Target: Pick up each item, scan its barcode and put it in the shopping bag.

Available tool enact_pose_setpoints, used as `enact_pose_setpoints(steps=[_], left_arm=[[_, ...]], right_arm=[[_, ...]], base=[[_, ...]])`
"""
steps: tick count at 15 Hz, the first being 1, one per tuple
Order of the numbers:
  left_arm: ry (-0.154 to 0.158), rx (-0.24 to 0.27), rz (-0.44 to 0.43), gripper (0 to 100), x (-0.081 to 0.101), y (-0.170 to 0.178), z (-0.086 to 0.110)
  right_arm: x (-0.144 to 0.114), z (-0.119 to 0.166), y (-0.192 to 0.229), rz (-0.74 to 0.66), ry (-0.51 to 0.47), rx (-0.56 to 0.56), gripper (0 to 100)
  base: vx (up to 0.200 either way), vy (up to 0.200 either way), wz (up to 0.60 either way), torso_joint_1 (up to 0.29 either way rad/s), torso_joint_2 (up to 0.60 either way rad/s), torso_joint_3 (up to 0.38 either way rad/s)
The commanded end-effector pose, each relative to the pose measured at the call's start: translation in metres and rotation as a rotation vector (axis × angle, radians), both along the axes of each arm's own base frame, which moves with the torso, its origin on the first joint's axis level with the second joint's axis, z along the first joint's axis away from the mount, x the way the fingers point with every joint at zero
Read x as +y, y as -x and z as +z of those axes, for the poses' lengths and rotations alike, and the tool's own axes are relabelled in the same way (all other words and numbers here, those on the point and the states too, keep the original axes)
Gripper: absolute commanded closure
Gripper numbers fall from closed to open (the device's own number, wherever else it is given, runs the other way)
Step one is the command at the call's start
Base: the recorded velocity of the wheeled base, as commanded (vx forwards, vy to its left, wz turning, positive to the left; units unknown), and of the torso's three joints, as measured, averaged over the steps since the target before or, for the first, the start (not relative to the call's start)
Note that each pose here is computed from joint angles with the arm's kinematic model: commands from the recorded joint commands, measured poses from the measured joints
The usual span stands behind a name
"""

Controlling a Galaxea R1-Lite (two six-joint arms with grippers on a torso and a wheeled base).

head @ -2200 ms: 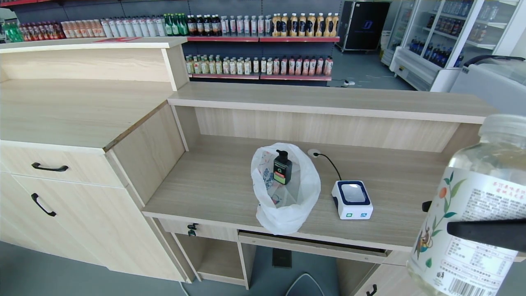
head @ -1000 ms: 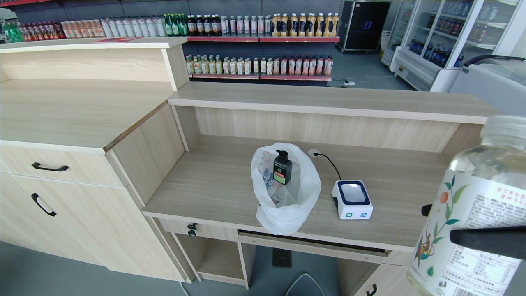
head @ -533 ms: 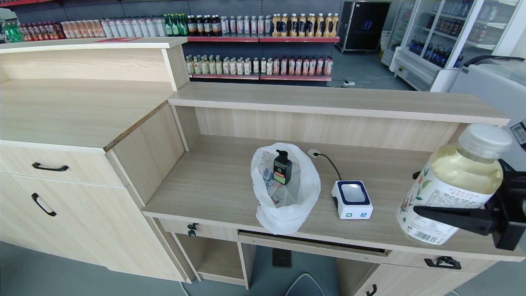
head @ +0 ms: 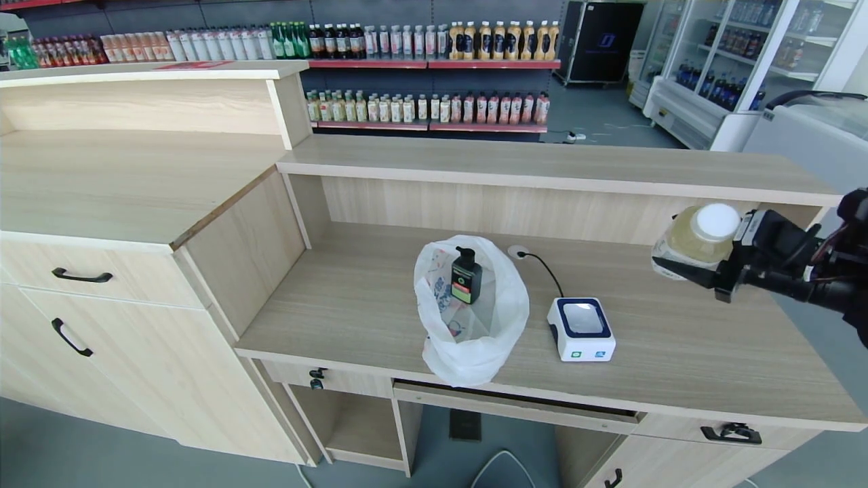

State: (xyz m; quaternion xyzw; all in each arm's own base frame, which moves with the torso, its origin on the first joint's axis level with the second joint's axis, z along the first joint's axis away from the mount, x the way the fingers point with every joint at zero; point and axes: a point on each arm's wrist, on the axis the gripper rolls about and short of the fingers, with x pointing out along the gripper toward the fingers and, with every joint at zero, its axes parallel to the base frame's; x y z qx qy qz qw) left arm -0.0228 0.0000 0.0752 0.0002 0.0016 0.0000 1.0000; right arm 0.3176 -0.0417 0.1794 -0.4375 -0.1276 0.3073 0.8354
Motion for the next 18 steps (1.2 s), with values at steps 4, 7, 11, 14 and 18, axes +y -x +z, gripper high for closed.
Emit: enact_pose_setpoints(steps=[4, 7, 11, 14, 18], left_arm=[[0.000, 0.000, 0.000, 0, 0.000, 0.000, 0.000], [0.000, 0.000, 0.000, 0, 0.000, 0.000, 0.000], [0.000, 0.000, 0.000, 0, 0.000, 0.000, 0.000], [0.000, 0.000, 0.000, 0, 0.000, 0.000, 0.000], [0.000, 0.000, 0.000, 0, 0.000, 0.000, 0.000]], right_arm=[[0.004, -0.063, -0.056, 0.039, 0.017, -0.034, 100], [0.015, -0.077, -0.067, 0.102, 0.017, -0.058, 100], [0.026, -0.094, -0.073, 0.226, 0.009, -0.045, 100], [0.027, -0.102, -0.082, 0.235, 0.018, -0.092, 100], [0.029, -0.114, -0.091, 0.244, 0.026, -0.136, 100]], base=[[0.000, 0.000, 0.00, 0.000, 0.00, 0.000], [0.000, 0.000, 0.00, 0.000, 0.00, 0.000], [0.000, 0.000, 0.00, 0.000, 0.00, 0.000], [0.000, 0.000, 0.00, 0.000, 0.00, 0.000], [0.000, 0.000, 0.00, 0.000, 0.00, 0.000]])
